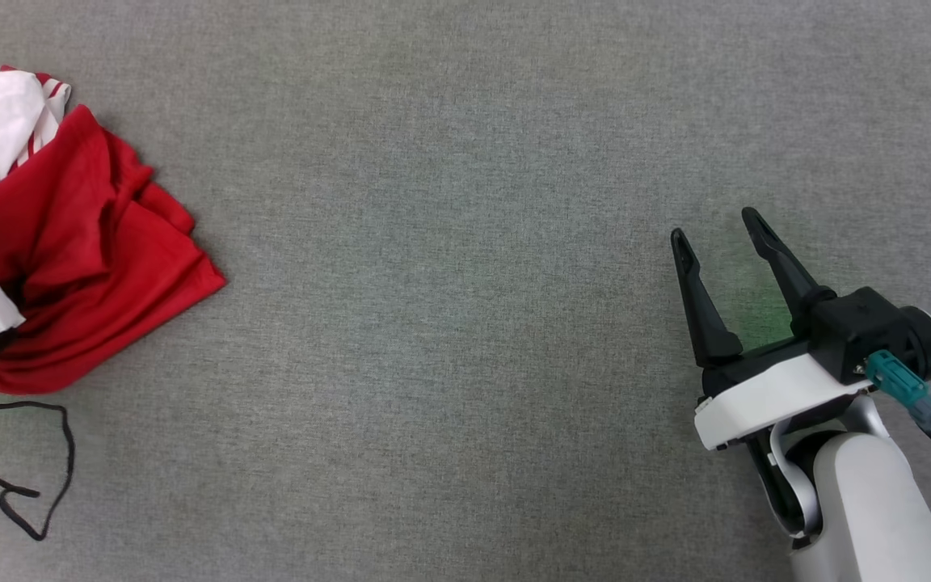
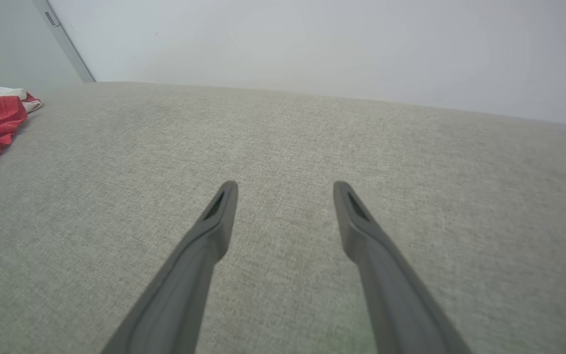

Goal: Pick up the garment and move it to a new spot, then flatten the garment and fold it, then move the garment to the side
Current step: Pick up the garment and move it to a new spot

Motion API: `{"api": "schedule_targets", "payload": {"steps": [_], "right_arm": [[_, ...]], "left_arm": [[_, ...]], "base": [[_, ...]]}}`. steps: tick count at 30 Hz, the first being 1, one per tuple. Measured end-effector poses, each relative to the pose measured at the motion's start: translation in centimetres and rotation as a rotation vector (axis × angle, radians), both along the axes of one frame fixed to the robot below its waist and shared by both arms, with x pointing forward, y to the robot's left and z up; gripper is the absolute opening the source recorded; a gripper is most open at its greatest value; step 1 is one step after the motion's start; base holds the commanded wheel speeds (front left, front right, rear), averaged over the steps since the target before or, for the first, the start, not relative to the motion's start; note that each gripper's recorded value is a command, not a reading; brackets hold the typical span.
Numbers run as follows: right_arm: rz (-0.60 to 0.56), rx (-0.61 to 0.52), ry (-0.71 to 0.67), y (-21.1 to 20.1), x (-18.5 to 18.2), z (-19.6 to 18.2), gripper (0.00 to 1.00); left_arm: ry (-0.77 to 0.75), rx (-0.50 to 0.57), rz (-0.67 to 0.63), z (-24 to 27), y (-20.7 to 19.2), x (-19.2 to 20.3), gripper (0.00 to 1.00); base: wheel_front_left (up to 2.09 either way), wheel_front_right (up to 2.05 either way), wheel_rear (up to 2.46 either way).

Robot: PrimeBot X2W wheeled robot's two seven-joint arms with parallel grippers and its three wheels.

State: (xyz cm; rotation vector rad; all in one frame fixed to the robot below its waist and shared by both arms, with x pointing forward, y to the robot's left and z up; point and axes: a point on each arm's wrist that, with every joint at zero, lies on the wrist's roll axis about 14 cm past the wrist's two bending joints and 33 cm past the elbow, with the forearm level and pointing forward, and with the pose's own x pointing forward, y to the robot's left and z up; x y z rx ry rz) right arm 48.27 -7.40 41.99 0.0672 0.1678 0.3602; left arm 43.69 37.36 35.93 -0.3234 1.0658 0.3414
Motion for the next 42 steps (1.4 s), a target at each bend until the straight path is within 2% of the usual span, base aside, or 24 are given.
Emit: {"api": "schedule_targets", "payload": {"steps": [3,10,18,23,26,32,37,42], "right_arm": [[-0.004,-0.007,-0.012,-0.2,0.0,0.5,1.0],[-0.006,-0.001,-0.066,-0.2,-0.6,3.0,1.0],[-0.012,0.025,-0.113,-0.3,-2.4,5.9,1.0],[-0.022,0.036,-0.146,-0.6,-3.6,7.6,1.0],[-0.034,0.035,-0.156,-1.1,-4.5,8.3,1.0],[-0.093,0.033,-0.179,-3.3,-5.8,9.5,1.0],[-0.163,0.023,-0.178,-5.9,-7.1,9.7,1.0],[-0.247,0.01,-0.173,-8.9,-8.5,9.8,1.0]], "left_arm": [[-0.039,0.011,-0.002,0.4,-0.3,0.4,0.0],[-0.204,0.137,-0.013,4.6,1.2,1.5,0.0],[-0.63,0.41,-0.074,17.5,3.1,4.9,0.0],[-0.881,0.538,-0.124,25.6,2.0,5.6,0.0],[-0.985,0.579,-0.153,28.8,0.8,5.5,0.0],[-1.163,0.557,-0.249,32.4,-5.1,7.2,0.0],[-1.261,0.441,-0.374,32.3,-13.0,9.2,0.0],[-1.316,0.262,-0.522,30.7,-22.4,9.8,0.0]], "base": [[0.0,0.0,0.0],[0.0,0.0,0.0],[0.0,0.0,0.0],[0.0,0.0,0.0],[0.0,0.0,0.0],[0.0,0.0,0.0],[0.0,0.0,0.0],[0.0,0.0,0.0]]}}
